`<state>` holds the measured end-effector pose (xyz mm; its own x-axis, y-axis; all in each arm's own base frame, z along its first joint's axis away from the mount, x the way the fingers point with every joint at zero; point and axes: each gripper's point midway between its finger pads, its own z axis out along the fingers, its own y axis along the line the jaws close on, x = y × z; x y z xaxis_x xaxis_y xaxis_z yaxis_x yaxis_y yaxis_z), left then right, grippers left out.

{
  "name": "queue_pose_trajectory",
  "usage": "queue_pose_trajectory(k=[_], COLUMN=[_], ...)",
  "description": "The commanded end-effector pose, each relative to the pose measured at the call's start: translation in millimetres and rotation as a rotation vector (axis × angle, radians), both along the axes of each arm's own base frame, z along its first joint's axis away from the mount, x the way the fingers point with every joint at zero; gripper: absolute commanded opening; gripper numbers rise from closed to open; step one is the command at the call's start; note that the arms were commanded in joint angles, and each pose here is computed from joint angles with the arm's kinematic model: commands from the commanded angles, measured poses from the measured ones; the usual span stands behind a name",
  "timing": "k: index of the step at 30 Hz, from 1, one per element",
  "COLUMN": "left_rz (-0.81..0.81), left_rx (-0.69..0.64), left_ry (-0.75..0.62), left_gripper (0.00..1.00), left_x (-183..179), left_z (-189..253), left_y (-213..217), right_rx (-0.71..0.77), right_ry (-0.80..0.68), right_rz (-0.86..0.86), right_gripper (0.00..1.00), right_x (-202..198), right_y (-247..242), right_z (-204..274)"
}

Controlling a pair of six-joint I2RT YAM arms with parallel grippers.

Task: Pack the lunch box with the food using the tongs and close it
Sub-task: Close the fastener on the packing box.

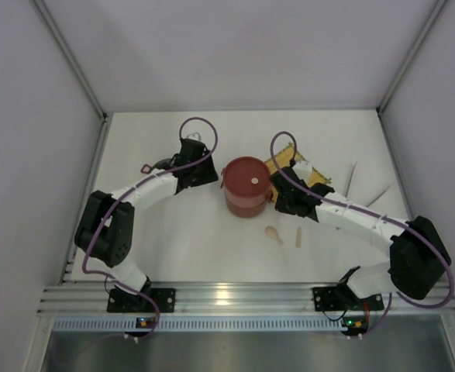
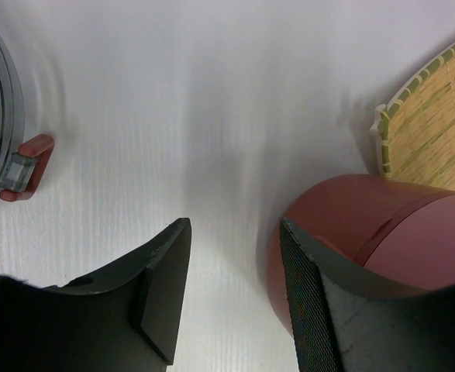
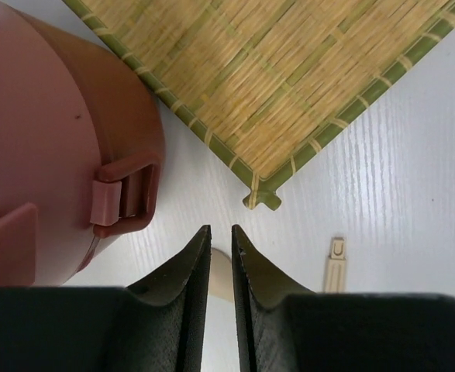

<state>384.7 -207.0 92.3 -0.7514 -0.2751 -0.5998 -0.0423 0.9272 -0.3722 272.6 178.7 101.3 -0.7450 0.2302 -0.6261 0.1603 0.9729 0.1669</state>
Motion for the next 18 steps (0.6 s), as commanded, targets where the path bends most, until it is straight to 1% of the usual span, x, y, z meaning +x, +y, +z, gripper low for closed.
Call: queue_pose_trajectory(k=[1,5,10,18], left_rz=[-0.019,-0.021,-0.028,-0.048], left_rx=[-0.006,-0.015,-0.021,-0.044], left_ry=[-0.028,-0.019,-0.012,0.004], left_gripper=[0.54,0.54,0.54,0.54], left_x=[8.3,8.6,8.4,5.2], left_z=[7.8,4.4,2.4,-3.3], left_y=[-6.0,-7.8,-9.9,-15.6], right_rx=[0.124,0.134,0.142,0.174], right_ry=[-0.069,-0.093,-0.085,-0.092], right_rz=[-0.035,-0.043,-0.076,-0.073], right_gripper=[0.16,0.16,0.17,0.17], right_x=[21.7,33.3,43.7,54.9], right_y=[22.4,29.1,27.1,27.4], right_z=[5.8,9.9,3.2,2.9])
